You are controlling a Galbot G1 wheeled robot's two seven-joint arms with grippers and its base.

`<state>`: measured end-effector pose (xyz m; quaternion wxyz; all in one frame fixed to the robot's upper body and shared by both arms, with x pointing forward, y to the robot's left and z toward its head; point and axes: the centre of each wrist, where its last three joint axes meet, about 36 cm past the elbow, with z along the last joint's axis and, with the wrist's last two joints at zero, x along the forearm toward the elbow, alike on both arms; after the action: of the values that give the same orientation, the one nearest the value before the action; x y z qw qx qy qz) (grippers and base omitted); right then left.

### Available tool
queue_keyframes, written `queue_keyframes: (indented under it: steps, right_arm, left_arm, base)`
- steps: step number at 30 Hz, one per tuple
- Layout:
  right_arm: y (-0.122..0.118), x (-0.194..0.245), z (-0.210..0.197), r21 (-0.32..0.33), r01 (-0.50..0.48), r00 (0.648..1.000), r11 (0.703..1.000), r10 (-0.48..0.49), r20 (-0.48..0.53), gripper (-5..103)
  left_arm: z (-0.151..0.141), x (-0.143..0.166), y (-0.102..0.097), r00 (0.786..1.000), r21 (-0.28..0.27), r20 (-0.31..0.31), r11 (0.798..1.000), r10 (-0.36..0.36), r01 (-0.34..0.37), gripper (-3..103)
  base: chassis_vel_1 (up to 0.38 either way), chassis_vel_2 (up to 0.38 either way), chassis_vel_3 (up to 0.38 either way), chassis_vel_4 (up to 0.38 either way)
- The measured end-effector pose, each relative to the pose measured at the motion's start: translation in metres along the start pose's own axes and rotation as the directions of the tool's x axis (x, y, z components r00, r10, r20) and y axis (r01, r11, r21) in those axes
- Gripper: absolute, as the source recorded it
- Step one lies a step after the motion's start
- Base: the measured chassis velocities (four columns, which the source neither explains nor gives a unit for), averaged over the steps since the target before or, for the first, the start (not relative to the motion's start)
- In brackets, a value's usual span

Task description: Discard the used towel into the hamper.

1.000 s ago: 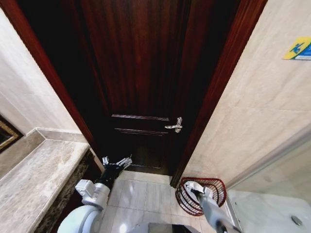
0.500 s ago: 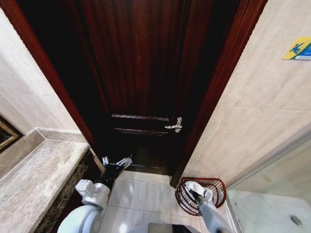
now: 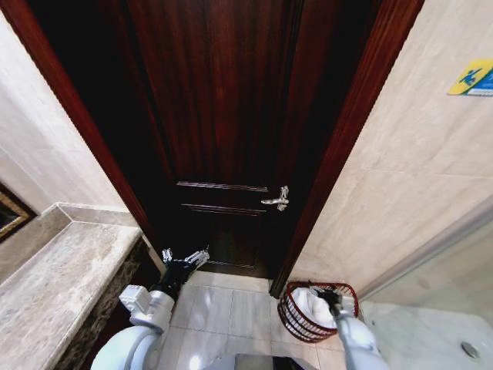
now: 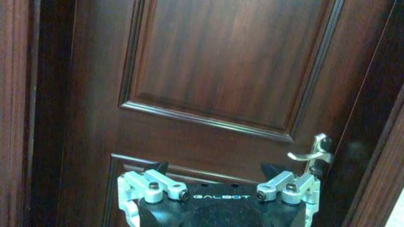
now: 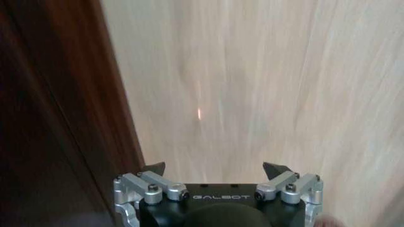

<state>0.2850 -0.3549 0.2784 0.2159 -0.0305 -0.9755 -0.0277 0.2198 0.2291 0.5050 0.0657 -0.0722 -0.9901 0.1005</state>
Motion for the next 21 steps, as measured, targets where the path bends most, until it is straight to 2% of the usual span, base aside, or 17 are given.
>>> queue_keyframes:
  steps: [1, 3, 5, 7, 9, 11, 12, 15, 17, 20, 21]
  right_arm:
    - [0.0, 0.0, 0.0, 0.0, 0.0, 1.0, 1.0, 0.0, 0.0, 100]
    - [0.008, 0.044, -0.037, -0.005, -0.001, 0.995, 1.0, 0.001, 0.1, 100]
    - [0.009, 0.054, -0.044, -0.007, -0.003, 0.993, 1.0, 0.004, 0.117, 100]
    - [0.016, 0.094, -0.065, -0.017, -0.013, 0.983, 1.0, 0.015, 0.181, 100]
    - [0.019, 0.107, -0.076, -0.012, -0.016, 0.976, 1.0, 0.018, 0.216, 100]
    - [0.028, 0.128, -0.1, 0.006, -0.028, 0.953, 1.0, 0.025, 0.303, 100]
    - [0.028, 0.128, -0.1, 0.006, -0.028, 0.953, 1.0, 0.025, 0.303, 100]
    - [0.043, 0.157, -0.138, 0.025, -0.043, 0.908, 0.999, 0.029, 0.417, 100]
    - [0.046, 0.162, -0.145, 0.023, -0.045, 0.898, 0.999, 0.03, 0.439, 100]
    - [0.061, 0.18, -0.176, -0.033, -0.057, 0.845, 0.998, 0.066, 0.53, 100]
    - [0.062, 0.181, -0.179, -0.042, -0.063, 0.838, 0.997, 0.076, 0.54, 100]
  left_arm:
    - [0.0, 0.0, 0.0, 1.0, 0.0, 0.0, 1.0, 0.0, 0.0, 99]
    - [0.0, 0.0, 0.0, 1.0, 0.0, 0.0, 1.0, 0.0, 0.0, 99]
    - [0.0, 0.0, 0.0, 1.0, 0.0, 0.0, 1.0, 0.0, 0.0, 99]
    - [0.0, 0.0, 0.0, 1.0, 0.0, 0.0, 1.0, 0.0, 0.0, 99]
    - [0.0, 0.0, 0.0, 1.0, 0.0, 0.0, 1.0, 0.0, 0.0, 99]
    - [0.0, 0.0, 0.0, 1.0, 0.0, 0.0, 1.0, 0.0, 0.0, 99]
    - [0.0, 0.0, 0.0, 1.0, 0.0, 0.0, 1.0, 0.0, 0.0, 99]
    - [0.0, 0.0, 0.0, 1.0, 0.0, 0.0, 1.0, 0.0, 0.0, 99]
    - [0.0, 0.0, 0.0, 1.0, 0.0, 0.0, 1.0, 0.0, 0.0, 99]
    - [0.0, 0.0, 0.0, 1.0, 0.0, 0.0, 1.0, 0.0, 0.0, 99]
    - [0.0, 0.0, 0.0, 1.0, 0.0, 0.0, 1.0, 0.0, 0.0, 99]
  base:
    - [0.0, 0.0, 0.0, 0.0]
    - [0.0, 0.0, 0.0, 0.0]
    - [0.0, 0.0, 0.0, 0.0]
    - [0.0, 0.0, 0.0, 0.0]
    - [0.0, 0.0, 0.0, 0.0]
    - [0.0, 0.0, 0.0, 0.0]
    - [0.0, 0.0, 0.0, 0.0]
    - [0.0, 0.0, 0.0, 0.0]
    - [0.0, 0.0, 0.0, 0.0]
    - [0.0, 0.0, 0.0, 0.0]
    - [0.0, 0.0, 0.0, 0.0]
